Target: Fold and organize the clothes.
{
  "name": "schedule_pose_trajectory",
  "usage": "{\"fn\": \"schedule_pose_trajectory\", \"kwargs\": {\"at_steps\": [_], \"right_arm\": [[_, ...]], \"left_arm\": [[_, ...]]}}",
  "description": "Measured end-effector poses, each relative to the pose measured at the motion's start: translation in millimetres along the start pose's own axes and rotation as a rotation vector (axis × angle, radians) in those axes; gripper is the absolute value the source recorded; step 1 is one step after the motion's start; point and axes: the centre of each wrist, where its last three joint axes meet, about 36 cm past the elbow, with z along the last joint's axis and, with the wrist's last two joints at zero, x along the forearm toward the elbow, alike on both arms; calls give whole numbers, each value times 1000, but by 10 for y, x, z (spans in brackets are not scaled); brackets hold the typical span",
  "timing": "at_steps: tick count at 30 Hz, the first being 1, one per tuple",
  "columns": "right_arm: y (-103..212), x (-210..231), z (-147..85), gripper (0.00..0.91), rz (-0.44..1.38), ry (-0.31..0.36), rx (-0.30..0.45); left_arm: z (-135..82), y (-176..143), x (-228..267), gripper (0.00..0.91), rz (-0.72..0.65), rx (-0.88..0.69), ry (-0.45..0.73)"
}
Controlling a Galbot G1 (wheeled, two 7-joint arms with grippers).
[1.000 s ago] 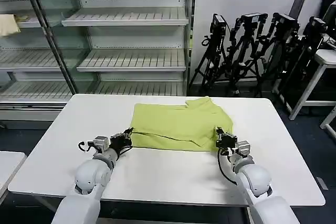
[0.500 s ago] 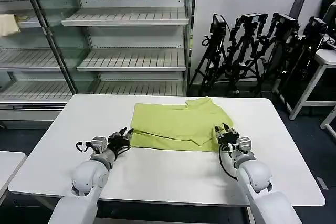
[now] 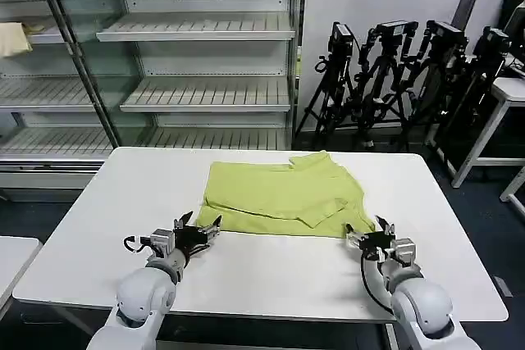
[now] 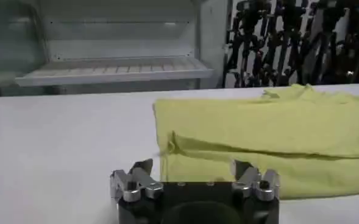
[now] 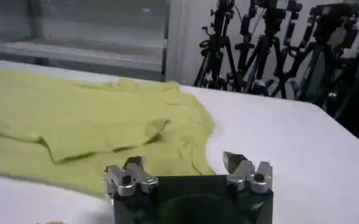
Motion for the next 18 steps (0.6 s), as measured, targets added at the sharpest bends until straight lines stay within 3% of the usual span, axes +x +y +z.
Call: {"fn": "schedule_pose_trajectory", "kwargs": {"at_steps": [18], "right_arm": [[24, 167, 71, 0, -30, 27, -7]], "left_arm": [[176, 60, -24, 0, 1, -44, 49]]}}
